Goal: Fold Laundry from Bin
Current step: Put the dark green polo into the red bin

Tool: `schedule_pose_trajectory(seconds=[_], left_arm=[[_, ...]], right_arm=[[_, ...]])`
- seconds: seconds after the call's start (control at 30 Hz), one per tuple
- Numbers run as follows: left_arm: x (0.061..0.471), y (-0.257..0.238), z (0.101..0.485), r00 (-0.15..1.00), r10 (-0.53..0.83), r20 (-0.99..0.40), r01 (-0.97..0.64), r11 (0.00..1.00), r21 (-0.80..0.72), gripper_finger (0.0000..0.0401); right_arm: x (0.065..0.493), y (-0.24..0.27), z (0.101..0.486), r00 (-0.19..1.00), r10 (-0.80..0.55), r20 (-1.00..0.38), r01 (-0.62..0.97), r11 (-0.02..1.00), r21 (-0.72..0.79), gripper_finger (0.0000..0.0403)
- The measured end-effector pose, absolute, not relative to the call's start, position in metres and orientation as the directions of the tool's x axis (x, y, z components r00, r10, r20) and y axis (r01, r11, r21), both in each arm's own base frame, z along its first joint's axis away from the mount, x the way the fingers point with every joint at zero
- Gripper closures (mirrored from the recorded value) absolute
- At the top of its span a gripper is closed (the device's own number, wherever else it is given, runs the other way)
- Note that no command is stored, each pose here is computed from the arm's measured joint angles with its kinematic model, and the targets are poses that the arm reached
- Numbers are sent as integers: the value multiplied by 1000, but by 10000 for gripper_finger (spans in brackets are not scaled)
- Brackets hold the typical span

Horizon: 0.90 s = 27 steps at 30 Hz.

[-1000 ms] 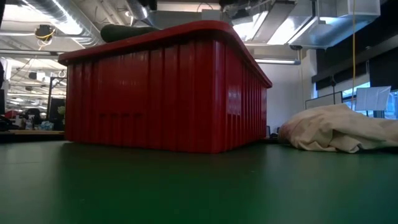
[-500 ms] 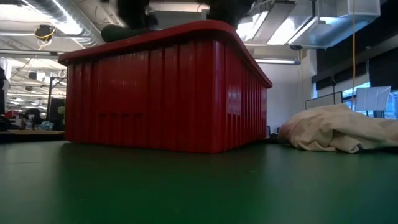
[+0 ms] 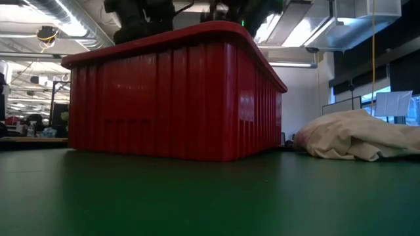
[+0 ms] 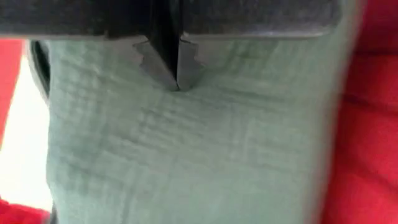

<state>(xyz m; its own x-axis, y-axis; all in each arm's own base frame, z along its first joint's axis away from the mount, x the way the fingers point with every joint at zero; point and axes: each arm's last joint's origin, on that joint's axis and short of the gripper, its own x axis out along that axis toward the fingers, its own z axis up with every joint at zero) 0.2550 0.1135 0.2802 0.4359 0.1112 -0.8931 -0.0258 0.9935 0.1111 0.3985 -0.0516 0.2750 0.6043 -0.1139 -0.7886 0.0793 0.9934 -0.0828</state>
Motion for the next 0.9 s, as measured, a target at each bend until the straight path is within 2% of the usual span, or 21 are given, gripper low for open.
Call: schedule_pose_trajectory(seconds=[0.1, 0.27, 0.43, 0.57, 0.73, 0.9], left_arm=[[254, 114, 301, 460, 177, -870, -43, 983, 177, 311], [238, 103, 364, 526, 347, -777, -106, 933, 344, 311], [207, 81, 417, 610, 389, -690, -151, 912, 381, 311], [190, 56, 428, 686, 304, -661, -109, 941, 319, 311], [184, 19, 418, 712, 157, -684, 56, 959, 279, 318], [195, -17, 389, 660, 29, -751, 194, 959, 208, 361]], right_arm=[[395, -55, 276, 596, -152, -789, 105, 988, -112, 398], [375, -52, 324, 684, -190, -705, 132, 982, -136, 398], [355, -35, 355, 746, -208, -633, 142, 978, -154, 398], [355, -2, 370, 820, -130, -557, 61, 988, -141, 398], [373, 53, 348, 818, -18, -575, -97, 981, -169, 398], [386, 93, 322, 797, 11, -604, -170, 964, -206, 398]])
